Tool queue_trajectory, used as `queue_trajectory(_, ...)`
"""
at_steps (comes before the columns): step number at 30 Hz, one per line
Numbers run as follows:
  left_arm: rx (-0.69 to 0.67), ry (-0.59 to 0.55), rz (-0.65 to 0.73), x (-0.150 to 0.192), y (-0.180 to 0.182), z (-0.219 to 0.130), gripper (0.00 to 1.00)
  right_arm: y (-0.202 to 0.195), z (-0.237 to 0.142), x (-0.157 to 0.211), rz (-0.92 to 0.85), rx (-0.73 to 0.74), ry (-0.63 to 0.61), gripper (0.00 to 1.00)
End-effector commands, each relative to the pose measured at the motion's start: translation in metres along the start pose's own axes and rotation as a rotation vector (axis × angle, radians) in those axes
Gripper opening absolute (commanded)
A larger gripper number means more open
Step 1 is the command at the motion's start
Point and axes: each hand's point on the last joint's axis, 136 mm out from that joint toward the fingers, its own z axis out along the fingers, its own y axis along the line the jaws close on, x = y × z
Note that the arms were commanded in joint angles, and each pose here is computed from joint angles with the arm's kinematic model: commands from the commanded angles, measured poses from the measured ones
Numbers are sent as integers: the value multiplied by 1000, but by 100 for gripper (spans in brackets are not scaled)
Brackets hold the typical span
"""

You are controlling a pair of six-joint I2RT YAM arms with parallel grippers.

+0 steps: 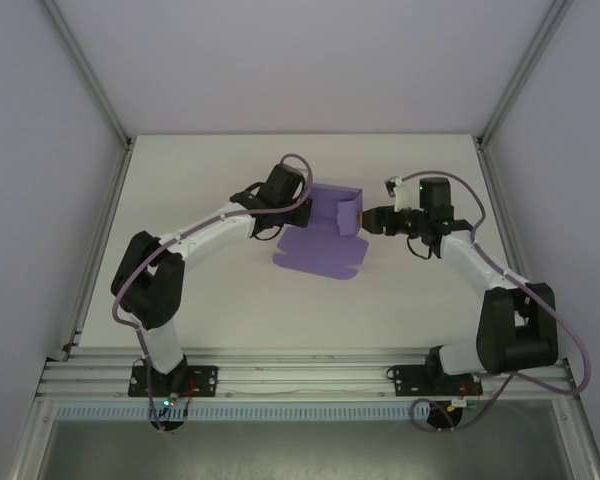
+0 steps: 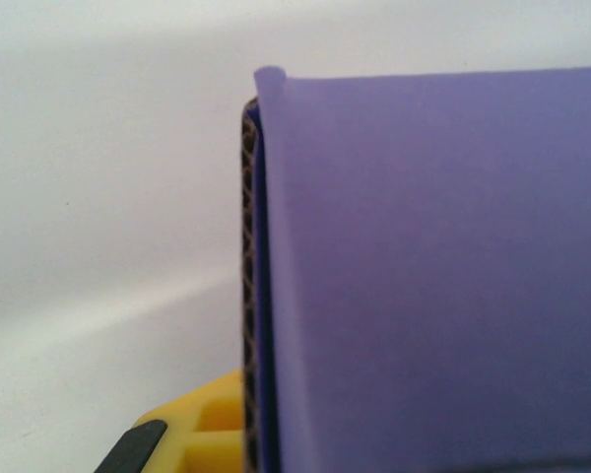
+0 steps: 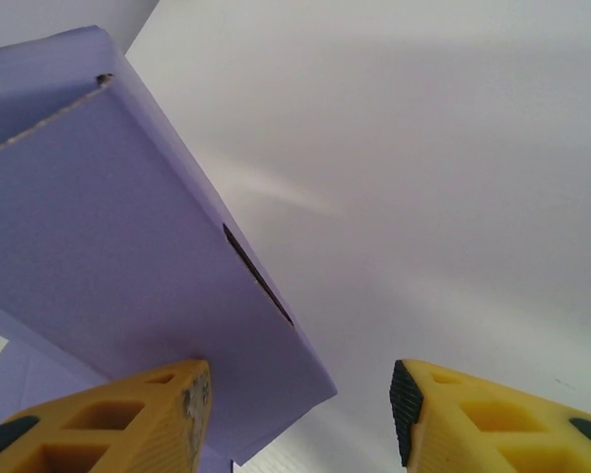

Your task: Assemble paper box

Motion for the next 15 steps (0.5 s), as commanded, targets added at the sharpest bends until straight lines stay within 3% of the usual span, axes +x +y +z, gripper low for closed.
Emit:
queue_trajectory(1, 51, -11, 35, -4, -19, -6, 0, 3, -7, -18, -59, 66, -43, 45)
queue_trajectory(5, 30, -19, 35, -4, -15, -7, 0, -7, -18, 0, -36, 140, 32, 37)
queue_trajectory(10, 32, -19, 47, -3, -15, -7, 0, 5, -23, 20, -60, 45, 104, 37)
queue_trajectory(15, 27, -13, 53, -1, -13, -7, 0, 17, -31, 17, -114, -21, 79, 39)
